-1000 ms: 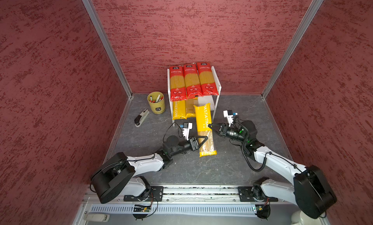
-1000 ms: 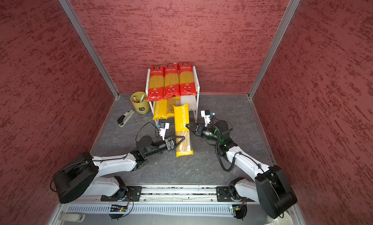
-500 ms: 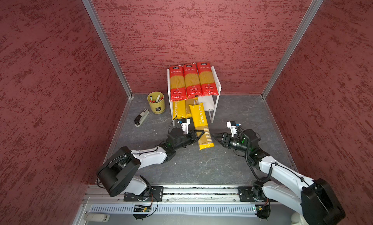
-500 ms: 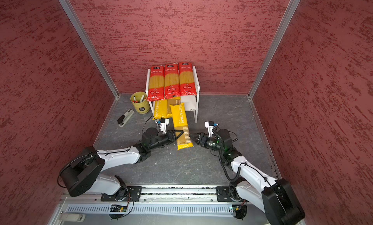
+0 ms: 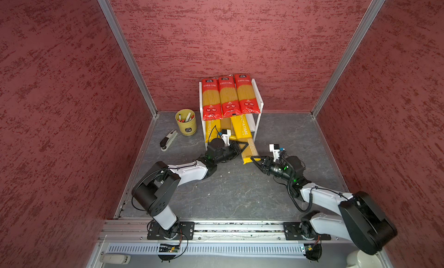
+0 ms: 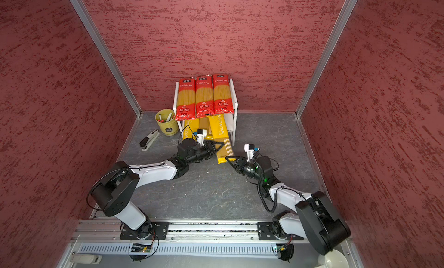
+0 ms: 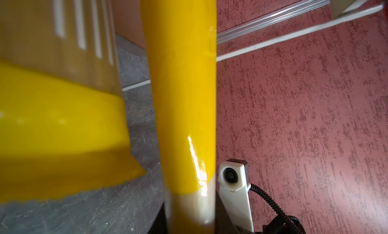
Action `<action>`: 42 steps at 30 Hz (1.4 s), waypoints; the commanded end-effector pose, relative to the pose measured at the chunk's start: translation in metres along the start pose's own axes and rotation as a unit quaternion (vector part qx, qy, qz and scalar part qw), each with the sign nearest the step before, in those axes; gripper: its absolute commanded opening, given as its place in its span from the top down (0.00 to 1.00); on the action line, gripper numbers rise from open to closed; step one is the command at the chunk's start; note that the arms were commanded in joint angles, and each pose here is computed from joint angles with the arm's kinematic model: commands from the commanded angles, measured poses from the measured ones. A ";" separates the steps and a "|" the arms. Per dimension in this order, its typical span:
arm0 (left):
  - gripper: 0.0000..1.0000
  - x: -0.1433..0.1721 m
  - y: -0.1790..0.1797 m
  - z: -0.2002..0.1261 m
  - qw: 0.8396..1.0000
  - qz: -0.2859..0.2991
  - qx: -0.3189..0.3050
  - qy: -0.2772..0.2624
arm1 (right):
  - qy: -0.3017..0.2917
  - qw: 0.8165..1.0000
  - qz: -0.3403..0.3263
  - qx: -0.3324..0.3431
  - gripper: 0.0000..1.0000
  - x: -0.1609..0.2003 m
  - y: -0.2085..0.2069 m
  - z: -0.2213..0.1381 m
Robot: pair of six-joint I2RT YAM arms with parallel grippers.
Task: Arrange pasta packages on shelves
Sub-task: Pick up the pasta bag from the center of the table, then place the pasta bag on the shelf, then reset both arms
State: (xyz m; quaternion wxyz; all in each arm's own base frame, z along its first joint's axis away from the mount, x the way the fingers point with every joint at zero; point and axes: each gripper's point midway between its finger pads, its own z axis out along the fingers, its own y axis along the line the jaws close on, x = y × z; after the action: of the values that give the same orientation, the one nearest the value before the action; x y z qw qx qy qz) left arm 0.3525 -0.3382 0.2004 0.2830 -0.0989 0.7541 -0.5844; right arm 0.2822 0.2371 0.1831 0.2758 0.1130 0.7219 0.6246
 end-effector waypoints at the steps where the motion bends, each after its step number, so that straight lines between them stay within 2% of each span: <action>1: 0.65 -0.032 -0.051 0.001 0.997 0.028 0.072 -0.022 | -0.066 0.994 -0.005 -0.091 0.76 -0.036 0.049 0.010; 5: 0.42 -0.044 -0.050 -0.005 0.998 0.033 0.049 -0.021 | -0.094 0.989 -0.004 -0.114 0.87 -0.058 0.062 0.024; 8: 0.32 -0.043 -0.046 -0.023 0.998 0.040 0.031 -0.028 | -0.113 0.988 -0.003 -0.104 0.91 -0.079 0.062 0.037; 16: 0.24 -0.019 -0.027 -0.090 0.994 0.079 -0.060 -0.043 | -0.139 0.987 0.012 -0.080 0.96 -0.127 0.057 0.069; 22: 0.24 -0.016 -0.005 -0.137 0.981 0.117 -0.136 -0.075 | -0.114 0.993 0.020 -0.036 0.96 -0.131 0.037 0.088; 25: 0.23 -0.018 0.003 -0.154 0.975 0.128 -0.158 -0.093 | -0.094 0.995 0.027 -0.013 0.91 -0.123 0.022 0.092; 26: 0.23 -0.018 0.005 -0.158 0.973 0.131 -0.164 -0.096 | -0.087 0.996 0.029 -0.005 0.87 -0.121 0.018 0.092; 28: 0.23 -0.019 0.010 -0.166 0.969 0.135 -0.179 -0.102 | -0.081 0.996 0.035 -0.002 0.69 -0.117 0.015 0.087; 31: 0.24 -0.022 0.019 -0.183 0.956 0.157 -0.217 -0.115 | -0.072 0.997 0.030 0.021 0.49 -0.110 0.011 0.068; 34: 0.23 -0.030 0.033 -0.213 0.928 0.200 -0.278 -0.146 | -0.060 0.992 -0.004 0.112 0.41 -0.097 -0.013 0.039; 36: 0.23 -0.037 0.041 -0.231 0.903 0.240 -0.310 -0.175 | -0.064 0.974 -0.048 0.210 0.38 -0.091 -0.039 0.011; 37: 0.23 -0.041 0.046 -0.238 0.890 0.260 -0.325 -0.188 | -0.076 0.959 -0.070 0.265 0.38 -0.093 -0.054 -0.004; 40: 0.22 -0.063 0.060 -0.259 0.825 0.330 -0.391 -0.239 | -0.140 0.894 -0.164 0.394 0.34 -0.121 -0.066 -0.056; 41: 0.21 -0.074 0.062 -0.266 0.794 0.354 -0.418 -0.263 | -0.176 0.865 -0.204 0.423 0.32 -0.137 -0.061 -0.072; 42: 0.20 -0.086 0.061 -0.274 0.763 0.371 -0.443 -0.290 | -0.224 0.827 -0.256 0.448 0.29 -0.156 -0.052 -0.090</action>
State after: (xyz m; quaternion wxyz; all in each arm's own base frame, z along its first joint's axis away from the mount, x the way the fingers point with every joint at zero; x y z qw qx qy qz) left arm 0.2736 -0.0974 0.2075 0.5523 -0.0948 0.8146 -0.1496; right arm 0.3765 0.1524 0.1987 0.4278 0.1816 0.8140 0.3484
